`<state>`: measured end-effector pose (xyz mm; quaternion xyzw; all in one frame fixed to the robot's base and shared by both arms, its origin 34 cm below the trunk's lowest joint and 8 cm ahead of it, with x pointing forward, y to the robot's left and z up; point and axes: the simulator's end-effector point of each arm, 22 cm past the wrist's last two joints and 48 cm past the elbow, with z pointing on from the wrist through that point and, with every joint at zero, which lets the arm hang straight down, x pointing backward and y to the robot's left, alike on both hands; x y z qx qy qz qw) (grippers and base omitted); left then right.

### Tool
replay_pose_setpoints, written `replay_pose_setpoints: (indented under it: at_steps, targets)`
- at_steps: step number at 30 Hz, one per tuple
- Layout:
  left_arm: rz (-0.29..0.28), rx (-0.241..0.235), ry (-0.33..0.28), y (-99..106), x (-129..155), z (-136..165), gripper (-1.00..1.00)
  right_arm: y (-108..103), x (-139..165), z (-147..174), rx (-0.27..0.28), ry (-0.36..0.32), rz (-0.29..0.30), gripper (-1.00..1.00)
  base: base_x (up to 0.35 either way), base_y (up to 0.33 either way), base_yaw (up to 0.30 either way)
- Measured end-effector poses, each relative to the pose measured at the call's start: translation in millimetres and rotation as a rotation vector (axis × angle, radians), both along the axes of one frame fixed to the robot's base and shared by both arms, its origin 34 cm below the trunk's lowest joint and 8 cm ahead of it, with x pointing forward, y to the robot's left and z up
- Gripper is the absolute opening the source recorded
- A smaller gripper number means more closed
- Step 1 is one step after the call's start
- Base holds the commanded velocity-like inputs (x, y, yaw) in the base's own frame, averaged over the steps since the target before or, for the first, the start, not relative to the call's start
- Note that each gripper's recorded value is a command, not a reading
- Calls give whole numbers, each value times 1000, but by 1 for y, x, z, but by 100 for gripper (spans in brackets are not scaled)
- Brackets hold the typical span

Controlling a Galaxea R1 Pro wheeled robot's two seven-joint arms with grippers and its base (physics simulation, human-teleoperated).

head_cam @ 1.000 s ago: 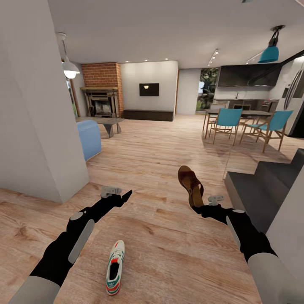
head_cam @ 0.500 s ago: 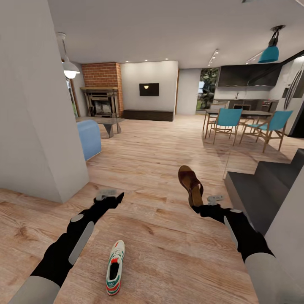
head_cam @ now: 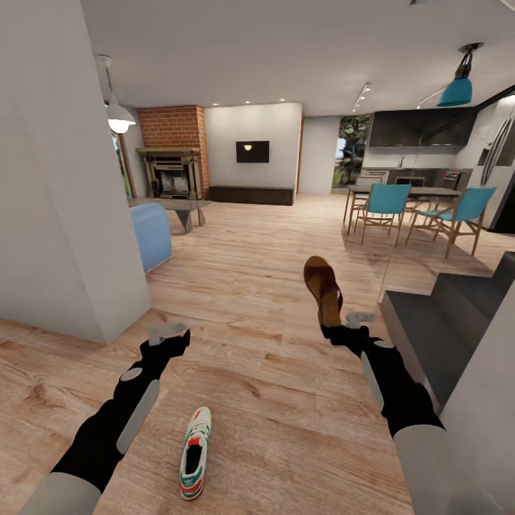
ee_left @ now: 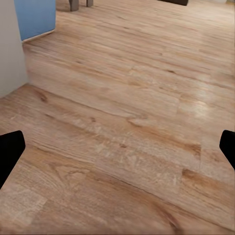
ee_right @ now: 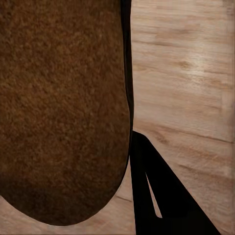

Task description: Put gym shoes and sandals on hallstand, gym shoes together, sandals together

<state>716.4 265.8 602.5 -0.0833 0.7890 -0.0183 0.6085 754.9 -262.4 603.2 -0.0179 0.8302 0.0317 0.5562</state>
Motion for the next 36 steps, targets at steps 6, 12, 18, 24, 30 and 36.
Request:
replay_pose_setpoints:
  at_steps: [6,12,18,24,30,36]
  targets:
    - [5,-2,9,1,-3,-14,100,0,-1,1,-2,-17,-2,-100,0,0,0]
    - [17,-6,1,4,-3,-29,100,-1,0,-13,-3,-4,-2,-100,0,0,0]
    - [8,4,51,0,-3,-62,100,-1,2,-34,-5,27,-3,-100,0,0,0]
    - [-57,58,82,-30,-13,-121,100,-1,4,-58,-6,60,-3,-100,0,0,2]
    - [-77,92,65,-37,-24,-163,100,-1,4,-81,-6,94,-3,-100,0,0,61]
    - [-80,93,96,-37,-27,-185,100,-1,4,-105,-6,128,-3,-100,0,0,81]
